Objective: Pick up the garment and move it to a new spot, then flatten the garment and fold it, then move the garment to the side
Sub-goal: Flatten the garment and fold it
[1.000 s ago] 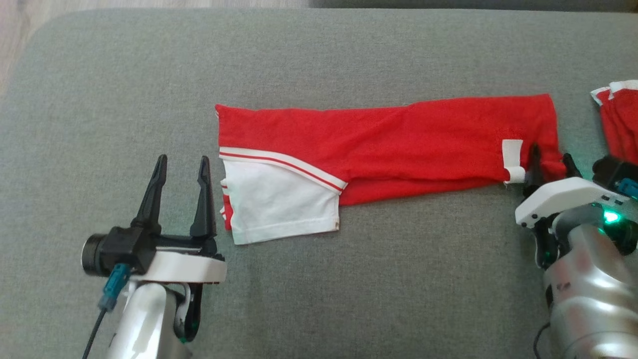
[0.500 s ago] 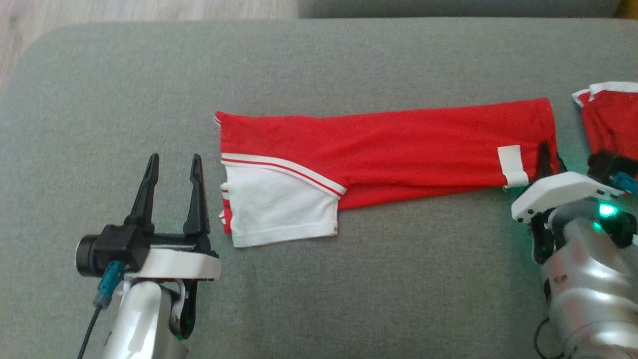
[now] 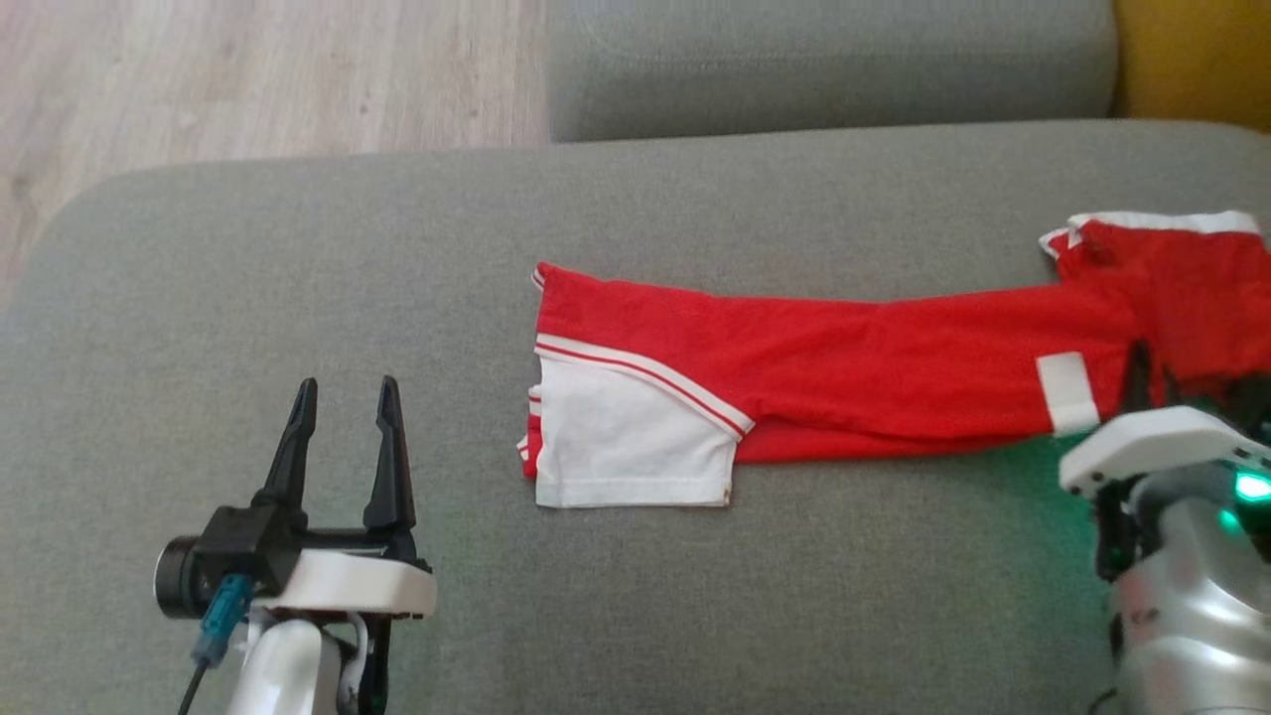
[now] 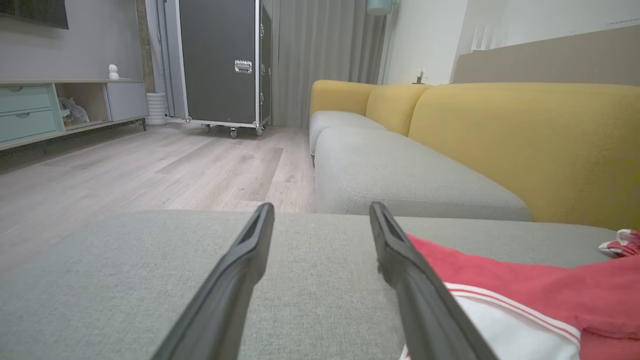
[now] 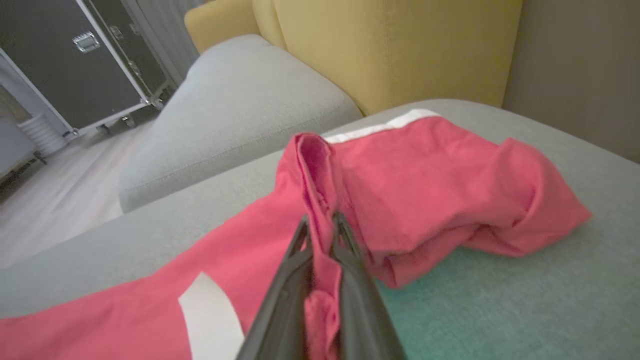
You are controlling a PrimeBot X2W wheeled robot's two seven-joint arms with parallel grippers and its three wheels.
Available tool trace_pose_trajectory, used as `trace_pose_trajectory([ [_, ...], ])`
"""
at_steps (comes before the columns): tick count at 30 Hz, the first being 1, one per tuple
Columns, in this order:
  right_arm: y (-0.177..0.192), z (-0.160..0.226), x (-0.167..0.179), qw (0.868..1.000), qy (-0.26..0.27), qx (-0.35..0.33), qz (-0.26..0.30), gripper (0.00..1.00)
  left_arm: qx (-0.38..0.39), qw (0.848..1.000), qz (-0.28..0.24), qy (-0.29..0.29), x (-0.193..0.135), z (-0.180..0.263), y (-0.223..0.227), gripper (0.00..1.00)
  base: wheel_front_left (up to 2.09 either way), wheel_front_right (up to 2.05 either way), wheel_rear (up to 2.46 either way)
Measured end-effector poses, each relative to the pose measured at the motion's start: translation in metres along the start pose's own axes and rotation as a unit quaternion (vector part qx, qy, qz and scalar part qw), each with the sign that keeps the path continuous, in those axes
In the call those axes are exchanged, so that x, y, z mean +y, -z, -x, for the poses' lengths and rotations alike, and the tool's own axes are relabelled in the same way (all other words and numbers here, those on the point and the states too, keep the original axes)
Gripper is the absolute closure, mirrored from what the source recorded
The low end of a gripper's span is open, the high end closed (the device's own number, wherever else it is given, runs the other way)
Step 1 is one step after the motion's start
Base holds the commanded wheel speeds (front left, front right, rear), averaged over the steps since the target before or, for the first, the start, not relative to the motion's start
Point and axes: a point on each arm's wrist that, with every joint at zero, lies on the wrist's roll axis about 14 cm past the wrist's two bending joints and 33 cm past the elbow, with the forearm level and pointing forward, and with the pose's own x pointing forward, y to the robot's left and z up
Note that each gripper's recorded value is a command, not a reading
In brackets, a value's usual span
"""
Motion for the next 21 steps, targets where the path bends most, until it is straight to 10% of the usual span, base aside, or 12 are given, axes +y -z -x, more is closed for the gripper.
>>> trace_pose_trajectory([
  [10,-0.037,0.005,0.094,0.991,-0.121,-0.055,-0.01,1.0,-0.025,0.999,-0.005,-0.023,0.014,0.023,-0.018,0.0,0.0,0.0,0.0],
  [21,-0.013,0.049,0.243,0.944,-0.328,-0.015,-0.017,1.0,-0.051,0.993,-0.018,-0.102,0.062,0.065,-0.034,0.0,0.0,0.0,0.0],
])
